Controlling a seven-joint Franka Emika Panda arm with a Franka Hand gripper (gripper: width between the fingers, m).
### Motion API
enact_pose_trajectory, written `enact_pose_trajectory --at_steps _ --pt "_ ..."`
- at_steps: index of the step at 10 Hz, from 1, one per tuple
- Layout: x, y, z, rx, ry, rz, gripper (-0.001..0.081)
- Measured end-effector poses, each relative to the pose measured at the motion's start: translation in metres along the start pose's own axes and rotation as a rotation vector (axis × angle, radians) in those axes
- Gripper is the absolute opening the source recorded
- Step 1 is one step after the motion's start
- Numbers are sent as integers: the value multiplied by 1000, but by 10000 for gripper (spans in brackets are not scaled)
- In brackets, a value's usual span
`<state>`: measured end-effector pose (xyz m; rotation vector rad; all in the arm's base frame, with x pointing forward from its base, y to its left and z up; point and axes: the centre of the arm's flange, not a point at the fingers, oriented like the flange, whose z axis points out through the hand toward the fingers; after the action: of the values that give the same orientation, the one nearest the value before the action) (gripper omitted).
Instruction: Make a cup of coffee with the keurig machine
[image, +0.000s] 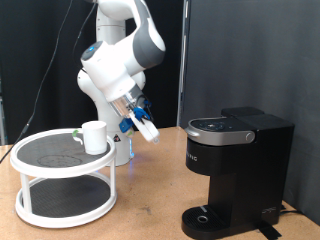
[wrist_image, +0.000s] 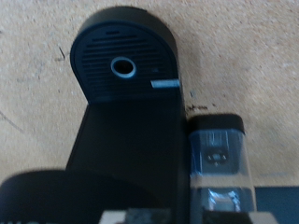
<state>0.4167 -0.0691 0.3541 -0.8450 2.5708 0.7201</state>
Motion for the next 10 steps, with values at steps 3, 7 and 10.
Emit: enact_pose_trajectory --at_steps 3,7,10 --pt "14 15 -29 -40 -51 -18 0" --pt "22 20 -38 -40 -122 16 0" --pt "35 33 -71 -15 -229 42 0"
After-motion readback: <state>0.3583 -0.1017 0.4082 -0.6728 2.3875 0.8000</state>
